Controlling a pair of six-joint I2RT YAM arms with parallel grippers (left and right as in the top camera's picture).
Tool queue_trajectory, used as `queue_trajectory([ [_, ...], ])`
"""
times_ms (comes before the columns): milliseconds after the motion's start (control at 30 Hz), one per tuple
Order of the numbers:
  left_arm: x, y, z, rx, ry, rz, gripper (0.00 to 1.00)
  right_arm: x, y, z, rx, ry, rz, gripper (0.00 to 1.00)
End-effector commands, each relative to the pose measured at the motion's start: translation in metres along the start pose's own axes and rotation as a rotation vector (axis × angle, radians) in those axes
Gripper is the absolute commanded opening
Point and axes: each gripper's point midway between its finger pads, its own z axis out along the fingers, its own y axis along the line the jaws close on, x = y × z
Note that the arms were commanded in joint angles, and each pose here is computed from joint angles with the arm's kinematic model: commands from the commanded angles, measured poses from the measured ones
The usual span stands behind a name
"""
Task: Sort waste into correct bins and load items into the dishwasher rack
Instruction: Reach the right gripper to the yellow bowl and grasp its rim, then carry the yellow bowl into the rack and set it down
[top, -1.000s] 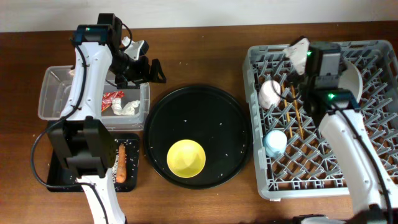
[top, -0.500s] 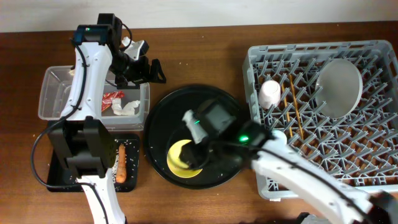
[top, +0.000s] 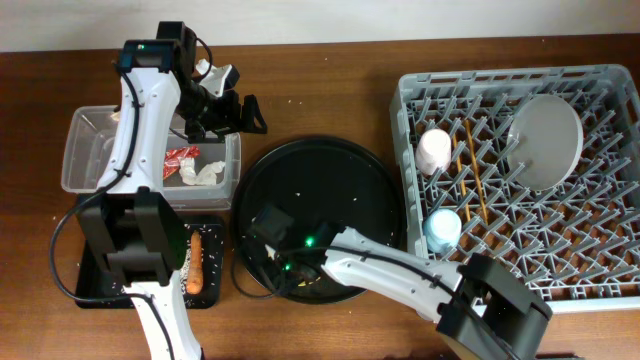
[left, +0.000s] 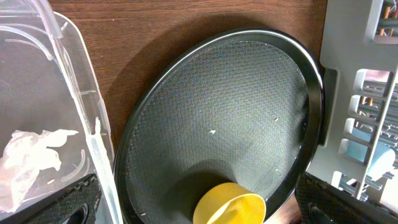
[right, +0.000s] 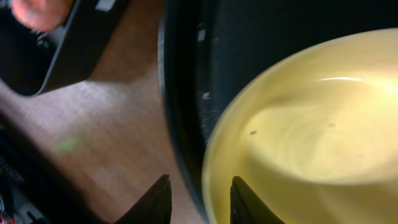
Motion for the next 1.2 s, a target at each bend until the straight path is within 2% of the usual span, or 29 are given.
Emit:
queue_trajectory([
  [0,-0.003,-0.008,-0.018,0.002,-0.046,0.015,0.99,0.002,0.003,0.003,0.031,-0.007,-0.027,0.31],
  [133,-0.003,-0.008,-0.018,0.002,-0.046,0.016,0.99,0.0,-0.009,0.007,0.093,-0.02,-0.024,0.31],
  [167,-0.003,-0.008,-0.018,0.002,-0.046,0.016,0.99,0.0,-0.009,0.007,0.094,-0.02,-0.024,0.26],
  [233,-0.003,-0.008,-0.018,0.002,-0.046,0.016,0.99,0.0,-0.009,0.007,0.093,-0.019,-0.024,0.25],
  [667,-0.003,-0.008,-0.018,0.002,-0.046,0.015,0.99,0.009,-0.015,0.014,0.106,0.008,-0.019,0.24],
  [733,-0.003,-0.008,-0.018,0.002,-0.046,0.016,0.99,0.008,-0.015,0.014,0.105,0.007,-0.019,0.15],
  [800,-0.003,-0.008,-0.018,0.002,-0.046,0.016,0.99,0.0,-0.013,0.009,0.094,-0.013,-0.015,0.13],
  [833,-0.003,-0.008,-0.018,0.002,-0.046,0.016,0.99,-0.006,-0.01,0.001,0.087,-0.031,-0.012,0.13],
  [867,-0.003,-0.008,-0.018,0.002,-0.046,0.016,0.99,-0.01,-0.008,-0.005,0.085,-0.04,-0.013,0.05],
  [1000,-0.003,-0.008,-0.018,0.002,-0.046,0.016,0.99,-0.026,-0.001,-0.072,0.071,-0.093,0.001,0.04],
  [1100,-0.003,-0.008,-0.018,0.002,-0.046,0.016,0.99,-0.031,0.005,-0.14,-0.138,-0.146,-0.046,0.04],
  [1167,-0.003,-0.008,-0.018,0.002,-0.046,0.016,0.99,-0.035,-0.034,-0.204,-0.245,-0.254,0.034,0.04],
])
